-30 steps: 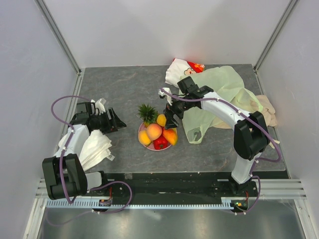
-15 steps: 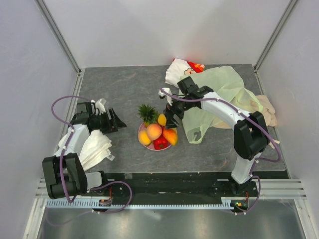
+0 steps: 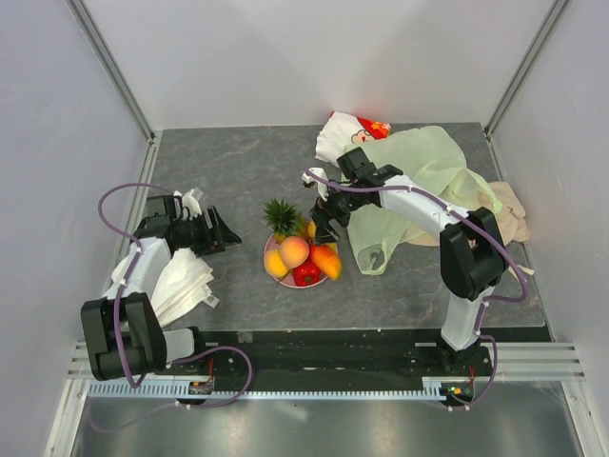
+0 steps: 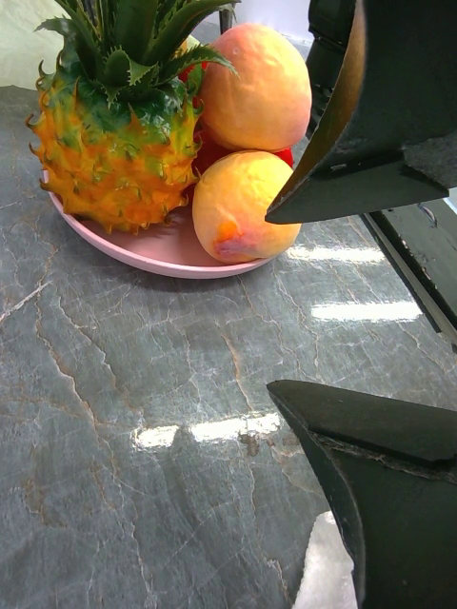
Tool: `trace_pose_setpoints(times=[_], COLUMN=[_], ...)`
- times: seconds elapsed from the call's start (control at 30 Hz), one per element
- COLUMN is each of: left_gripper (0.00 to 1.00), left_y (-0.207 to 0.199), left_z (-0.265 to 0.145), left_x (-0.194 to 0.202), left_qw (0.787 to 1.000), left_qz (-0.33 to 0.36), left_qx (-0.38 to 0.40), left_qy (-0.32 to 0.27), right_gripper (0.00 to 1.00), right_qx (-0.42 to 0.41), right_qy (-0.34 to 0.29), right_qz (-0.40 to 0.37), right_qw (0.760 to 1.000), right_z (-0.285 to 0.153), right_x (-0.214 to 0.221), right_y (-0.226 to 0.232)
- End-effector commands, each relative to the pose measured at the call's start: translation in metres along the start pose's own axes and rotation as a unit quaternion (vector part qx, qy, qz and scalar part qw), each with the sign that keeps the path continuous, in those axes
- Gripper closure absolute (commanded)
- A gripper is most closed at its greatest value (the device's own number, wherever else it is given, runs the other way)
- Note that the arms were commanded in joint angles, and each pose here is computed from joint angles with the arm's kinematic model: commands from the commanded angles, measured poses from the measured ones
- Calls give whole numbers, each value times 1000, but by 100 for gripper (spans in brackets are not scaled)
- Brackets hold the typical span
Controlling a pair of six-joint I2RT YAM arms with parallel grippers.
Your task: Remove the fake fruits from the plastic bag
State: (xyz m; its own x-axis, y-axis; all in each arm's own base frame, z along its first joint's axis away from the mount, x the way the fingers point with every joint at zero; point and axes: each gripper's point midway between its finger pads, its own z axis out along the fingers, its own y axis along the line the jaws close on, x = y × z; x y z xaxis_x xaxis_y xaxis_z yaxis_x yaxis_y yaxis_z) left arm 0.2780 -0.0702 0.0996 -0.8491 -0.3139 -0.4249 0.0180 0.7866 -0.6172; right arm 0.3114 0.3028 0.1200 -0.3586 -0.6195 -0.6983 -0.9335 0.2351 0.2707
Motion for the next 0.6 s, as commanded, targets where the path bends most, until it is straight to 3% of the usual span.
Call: trace_pose_setpoints(times=[0.0, 0.3, 0.57], left_gripper=[26, 26, 26], left_y=[-1, 1, 2], left_z=[0, 1, 2], left_x=[-7, -7, -6], left_qw=[1000, 1000, 1000], left_qz=[13, 11, 11], left_qx=[6, 4, 4], left_qy=[-11, -10, -6], right_gripper=[3, 7, 2], right_qx=[14, 10, 25], right_qy=[-21, -19, -17], right_qz=[-10, 13, 38], right_qw=[1000, 1000, 999], right_z=[-3, 3, 5], right_x=[-19, -15, -10], right_y=[-10, -14, -27])
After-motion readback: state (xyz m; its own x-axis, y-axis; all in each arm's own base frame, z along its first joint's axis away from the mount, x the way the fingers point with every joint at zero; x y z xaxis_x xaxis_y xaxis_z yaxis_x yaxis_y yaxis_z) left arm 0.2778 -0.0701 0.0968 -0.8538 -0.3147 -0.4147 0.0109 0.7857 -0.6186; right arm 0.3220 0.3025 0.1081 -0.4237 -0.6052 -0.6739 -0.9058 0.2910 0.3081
